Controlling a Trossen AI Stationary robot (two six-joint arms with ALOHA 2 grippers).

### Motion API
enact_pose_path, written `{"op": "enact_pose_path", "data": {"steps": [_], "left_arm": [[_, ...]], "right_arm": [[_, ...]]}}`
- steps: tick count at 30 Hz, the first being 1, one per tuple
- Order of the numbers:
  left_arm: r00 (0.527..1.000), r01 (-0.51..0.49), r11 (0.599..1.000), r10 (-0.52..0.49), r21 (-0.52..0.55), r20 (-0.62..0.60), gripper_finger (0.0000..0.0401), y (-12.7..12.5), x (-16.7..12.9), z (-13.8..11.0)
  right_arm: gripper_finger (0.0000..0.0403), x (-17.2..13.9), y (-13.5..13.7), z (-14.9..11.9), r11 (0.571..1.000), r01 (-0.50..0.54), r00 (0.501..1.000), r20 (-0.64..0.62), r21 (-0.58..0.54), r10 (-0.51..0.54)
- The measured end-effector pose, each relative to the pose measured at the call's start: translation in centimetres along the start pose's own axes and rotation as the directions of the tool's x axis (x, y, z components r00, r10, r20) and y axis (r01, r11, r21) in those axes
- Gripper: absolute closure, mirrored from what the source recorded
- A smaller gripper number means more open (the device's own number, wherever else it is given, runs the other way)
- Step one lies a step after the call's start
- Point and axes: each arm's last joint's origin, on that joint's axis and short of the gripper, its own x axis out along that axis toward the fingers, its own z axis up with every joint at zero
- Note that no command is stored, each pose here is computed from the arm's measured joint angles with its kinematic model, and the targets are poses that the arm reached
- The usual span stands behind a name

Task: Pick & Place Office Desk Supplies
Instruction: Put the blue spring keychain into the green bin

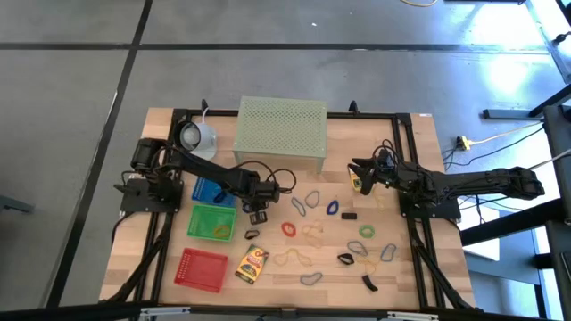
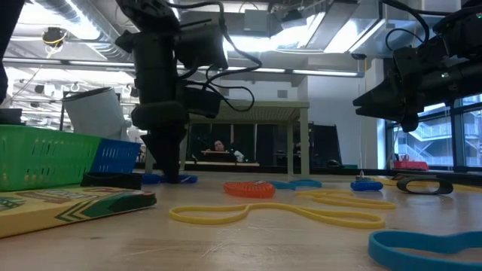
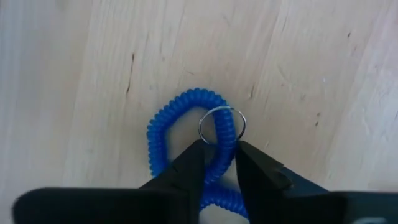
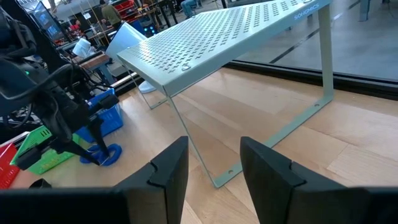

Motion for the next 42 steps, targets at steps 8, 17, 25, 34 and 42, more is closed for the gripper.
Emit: {"op": "enact_pose_path", "data": {"steps": [8,17,25,34,42], "left_arm": [[1.000,-0.006,1.000,0.005,0.016,0.025,0.0386,-0.6,0.0,0.0],[0.991,-0.037,0.993,0.022,0.113,0.130,0.0390,-3.1,-1.3,1.3],[0.902,0.008,0.980,-0.093,0.199,0.423,0.0389,-7.3,-5.7,5.1],[0.561,0.044,0.940,-0.304,0.339,0.770,0.0389,-12.4,-12.8,8.4],[0.286,-0.100,0.892,-0.398,0.440,0.872,0.0389,-15.4,-16.6,7.6]], "right_arm": [[0.0257,0.0,0.0,0.0,1.000,0.000,1.000,0.000,0.000,0.000],[0.0257,0.0,0.0,0.0,1.000,0.000,1.000,0.000,0.000,0.000],[0.0256,0.0,0.0,0.0,1.000,0.000,1.000,0.000,0.000,0.000],[0.0256,0.0,0.0,0.0,1.000,0.000,1.000,0.000,0.000,0.000],[0.0256,0.0,0.0,0.0,1.000,-0.001,1.000,0.000,0.000,0.001]]}}
